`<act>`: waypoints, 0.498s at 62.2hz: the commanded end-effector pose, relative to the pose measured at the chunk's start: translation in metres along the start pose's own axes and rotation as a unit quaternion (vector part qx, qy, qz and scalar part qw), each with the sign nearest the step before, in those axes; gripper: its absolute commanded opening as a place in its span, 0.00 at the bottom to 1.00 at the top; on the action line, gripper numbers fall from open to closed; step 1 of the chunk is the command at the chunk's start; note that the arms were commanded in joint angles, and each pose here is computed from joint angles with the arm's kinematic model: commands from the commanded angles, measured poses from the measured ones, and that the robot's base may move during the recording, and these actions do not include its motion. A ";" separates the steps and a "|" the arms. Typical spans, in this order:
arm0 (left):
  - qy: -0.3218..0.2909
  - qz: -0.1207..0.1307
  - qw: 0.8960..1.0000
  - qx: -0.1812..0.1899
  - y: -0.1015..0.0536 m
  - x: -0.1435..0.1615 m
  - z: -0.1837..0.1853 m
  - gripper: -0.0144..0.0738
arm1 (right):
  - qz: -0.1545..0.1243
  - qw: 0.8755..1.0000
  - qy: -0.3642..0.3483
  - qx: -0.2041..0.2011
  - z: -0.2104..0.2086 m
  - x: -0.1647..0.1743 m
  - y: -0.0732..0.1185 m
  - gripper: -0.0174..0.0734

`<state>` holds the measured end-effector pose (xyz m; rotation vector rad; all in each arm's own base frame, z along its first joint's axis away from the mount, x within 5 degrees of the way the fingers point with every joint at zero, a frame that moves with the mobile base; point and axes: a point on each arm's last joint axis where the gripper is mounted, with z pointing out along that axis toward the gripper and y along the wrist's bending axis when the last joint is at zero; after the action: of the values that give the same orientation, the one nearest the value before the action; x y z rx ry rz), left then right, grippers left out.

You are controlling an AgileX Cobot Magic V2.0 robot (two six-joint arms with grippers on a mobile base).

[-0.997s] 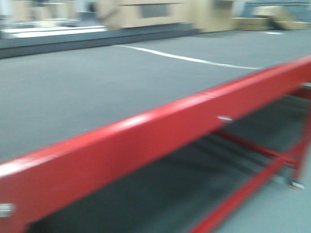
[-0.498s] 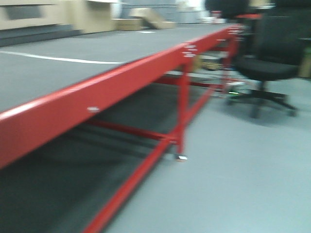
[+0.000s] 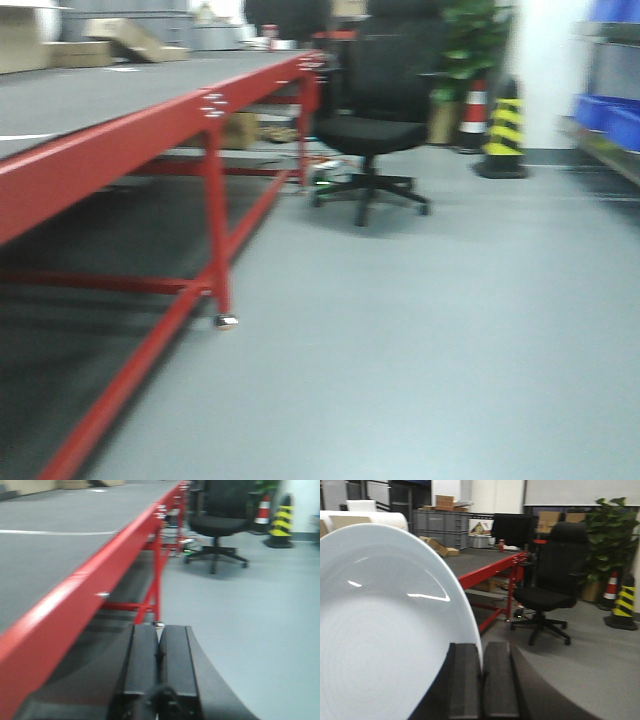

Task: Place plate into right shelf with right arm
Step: 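Hold the plate in the right gripper while driving past the red table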

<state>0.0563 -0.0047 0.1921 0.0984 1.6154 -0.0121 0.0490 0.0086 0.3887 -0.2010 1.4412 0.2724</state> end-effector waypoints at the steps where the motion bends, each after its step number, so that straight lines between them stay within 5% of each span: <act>1: -0.042 -0.004 0.999 -0.007 0.001 -0.006 -0.001 0.11 | -0.014 0.998 -0.054 -0.014 -0.002 -0.016 0.003 0.22; 31: -0.042 -0.004 0.999 -0.007 0.001 -0.006 -0.001 0.11 | -0.014 0.998 -0.054 -0.014 -0.002 -0.016 0.003 0.22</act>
<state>0.0563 -0.0047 0.1921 0.0984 1.6154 -0.0121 0.0489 0.0086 0.3888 -0.2011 1.4408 0.2725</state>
